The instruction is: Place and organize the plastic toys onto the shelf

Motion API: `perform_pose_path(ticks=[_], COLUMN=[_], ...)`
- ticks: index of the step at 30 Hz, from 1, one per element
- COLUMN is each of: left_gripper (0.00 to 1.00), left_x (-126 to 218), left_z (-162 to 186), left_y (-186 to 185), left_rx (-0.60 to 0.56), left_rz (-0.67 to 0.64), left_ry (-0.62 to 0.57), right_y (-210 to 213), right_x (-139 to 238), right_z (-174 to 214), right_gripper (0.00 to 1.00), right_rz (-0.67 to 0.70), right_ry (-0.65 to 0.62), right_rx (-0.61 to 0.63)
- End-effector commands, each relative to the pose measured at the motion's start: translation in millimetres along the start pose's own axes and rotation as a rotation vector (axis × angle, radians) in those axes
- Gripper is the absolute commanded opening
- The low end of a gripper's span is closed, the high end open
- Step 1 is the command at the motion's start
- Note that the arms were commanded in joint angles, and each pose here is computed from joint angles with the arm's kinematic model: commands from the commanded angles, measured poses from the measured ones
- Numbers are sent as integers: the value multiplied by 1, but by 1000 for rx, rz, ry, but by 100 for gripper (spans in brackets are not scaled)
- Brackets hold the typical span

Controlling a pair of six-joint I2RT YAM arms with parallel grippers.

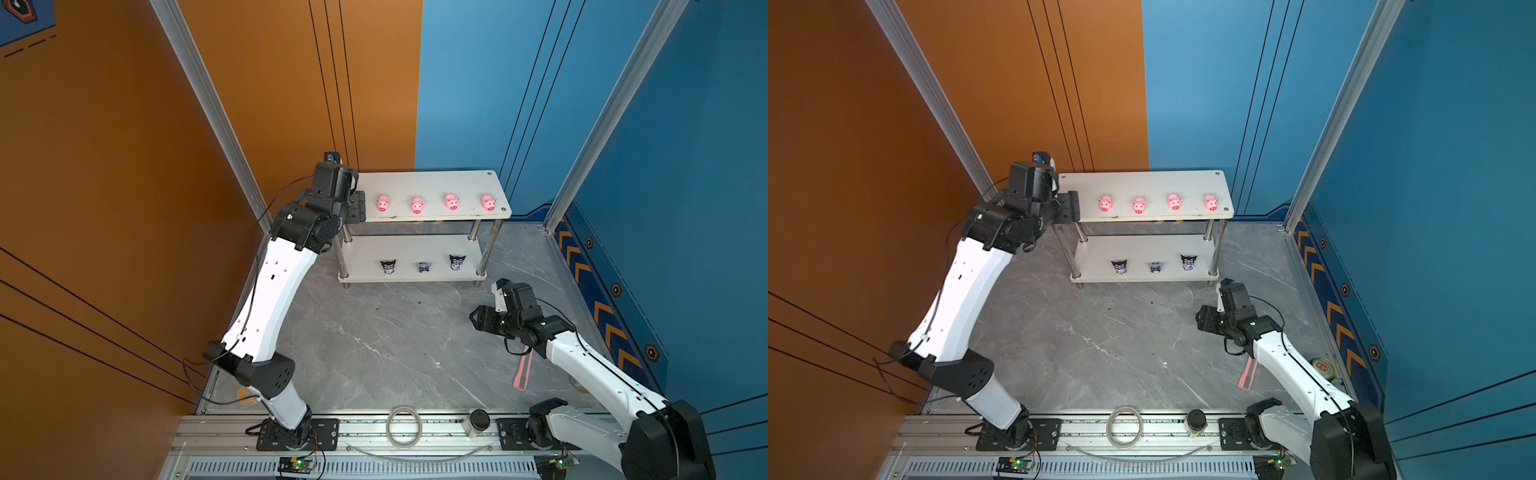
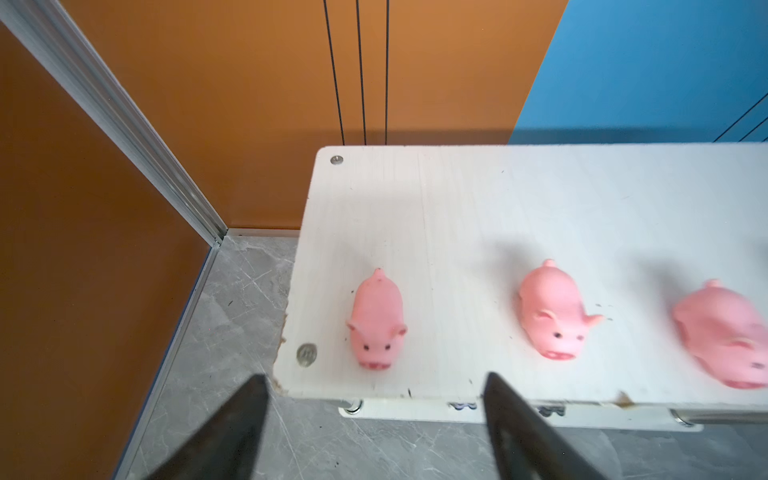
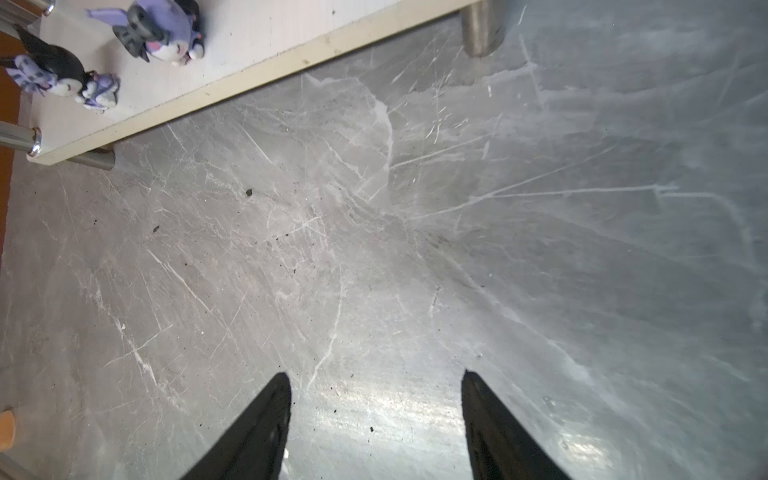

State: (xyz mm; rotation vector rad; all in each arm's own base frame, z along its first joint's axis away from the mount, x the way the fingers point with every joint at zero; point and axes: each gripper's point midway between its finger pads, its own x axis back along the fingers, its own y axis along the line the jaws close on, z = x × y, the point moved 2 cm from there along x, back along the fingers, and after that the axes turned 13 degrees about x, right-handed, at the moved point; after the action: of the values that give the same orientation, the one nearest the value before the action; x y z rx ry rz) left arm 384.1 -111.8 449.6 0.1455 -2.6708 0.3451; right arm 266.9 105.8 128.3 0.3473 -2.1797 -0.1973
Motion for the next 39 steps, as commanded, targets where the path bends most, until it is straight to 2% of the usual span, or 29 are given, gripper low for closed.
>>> perform_pose_path(ticks=[1,6,8,12,15,17,20,22,24,25,27,32,35,39], left_gripper=[98,98,98,98,98,98,98,98,98,98,98,98,98,98], left_x=[37,42,39,17,4,-1,-8,-17,-25,-28,-33,-54,-65,-80], left_z=[-2,52,75,140,173,187,211,227,251,259,262,280,279,286], left_y=[15,34,40,62,77,84,98,105,105,110,126,147,165,174], left_rx=[-27,-7,-8,-66,-88,-83,-105,-215,-399,-423,-383,-367,-297,-248], left_rz=[-1,80,125,99,65,67,59,61,92,70,0,16,-24,-9], left_ry=[-74,-125,-153,-111,-96,-132,-206,-270,-283,-288,-293,-211,-215,-167], right_y=[-13,-26,-29,-38,-47,-58,-65,-67,-63,-68,-76,-83,-88,-96], right_x=[13,28,32,37,42,46,47,46,49,56,65,56,43,23], right_z=[-5,-12,-14,-20,-25,-29,-37,-40,-42,-43,-44,-43,-36,-25], right_gripper=[69,79,100,100,100,100,100,100,100,100,100,100,100,100], right_rz=[83,175,197,262,324,396,433,458,452,486,536,582,587,593], right_ry=[-46,-113,-134,-161,-199,-257,-377,-483,-581,-627,-677,-584,-526,-484], right_rx=[19,11,12,19,13,6,41,105,212,195,193,284,287,266])
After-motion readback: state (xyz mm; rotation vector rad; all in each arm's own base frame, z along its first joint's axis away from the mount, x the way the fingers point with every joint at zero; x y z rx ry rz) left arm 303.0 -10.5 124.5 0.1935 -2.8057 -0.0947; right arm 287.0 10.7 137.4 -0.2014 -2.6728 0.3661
